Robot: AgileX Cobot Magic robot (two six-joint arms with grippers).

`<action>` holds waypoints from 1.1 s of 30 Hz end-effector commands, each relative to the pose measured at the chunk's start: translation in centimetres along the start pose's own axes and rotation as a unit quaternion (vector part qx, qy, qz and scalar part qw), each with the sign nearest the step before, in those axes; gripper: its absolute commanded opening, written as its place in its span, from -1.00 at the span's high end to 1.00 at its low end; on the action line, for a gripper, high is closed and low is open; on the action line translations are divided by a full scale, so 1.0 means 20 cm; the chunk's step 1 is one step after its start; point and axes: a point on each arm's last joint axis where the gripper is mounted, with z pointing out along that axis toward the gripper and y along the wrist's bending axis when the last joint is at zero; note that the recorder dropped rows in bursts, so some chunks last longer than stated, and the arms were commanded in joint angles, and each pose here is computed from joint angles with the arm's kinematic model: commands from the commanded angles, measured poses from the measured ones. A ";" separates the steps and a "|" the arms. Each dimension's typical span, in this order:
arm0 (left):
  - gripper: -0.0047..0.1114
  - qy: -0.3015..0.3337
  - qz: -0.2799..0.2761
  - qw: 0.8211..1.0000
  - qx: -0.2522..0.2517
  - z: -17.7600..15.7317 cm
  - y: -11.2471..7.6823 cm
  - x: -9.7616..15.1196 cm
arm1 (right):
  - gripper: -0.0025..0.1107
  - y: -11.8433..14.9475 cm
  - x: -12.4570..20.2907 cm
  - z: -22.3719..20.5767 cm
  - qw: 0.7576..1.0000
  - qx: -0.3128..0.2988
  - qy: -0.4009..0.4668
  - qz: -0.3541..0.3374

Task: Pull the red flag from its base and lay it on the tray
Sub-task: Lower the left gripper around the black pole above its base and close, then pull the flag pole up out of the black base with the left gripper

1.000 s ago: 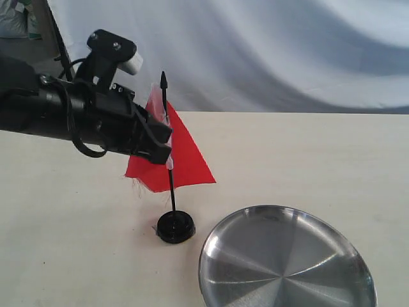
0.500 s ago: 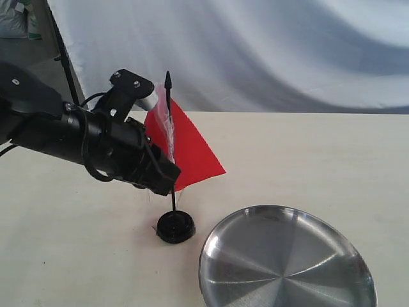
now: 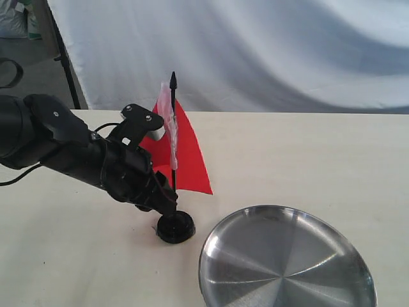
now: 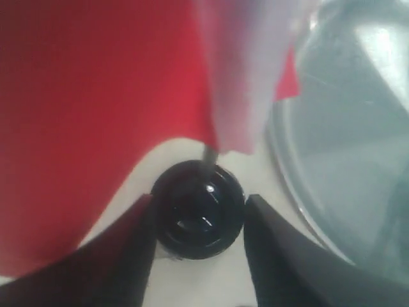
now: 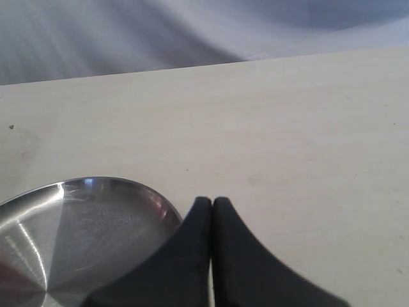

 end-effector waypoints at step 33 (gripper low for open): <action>-0.03 -0.048 0.004 0.998 -0.040 0.06 0.04 -0.03 | 0.96 0.00 -0.01 0.00 1.000 0.001 -0.004 -0.003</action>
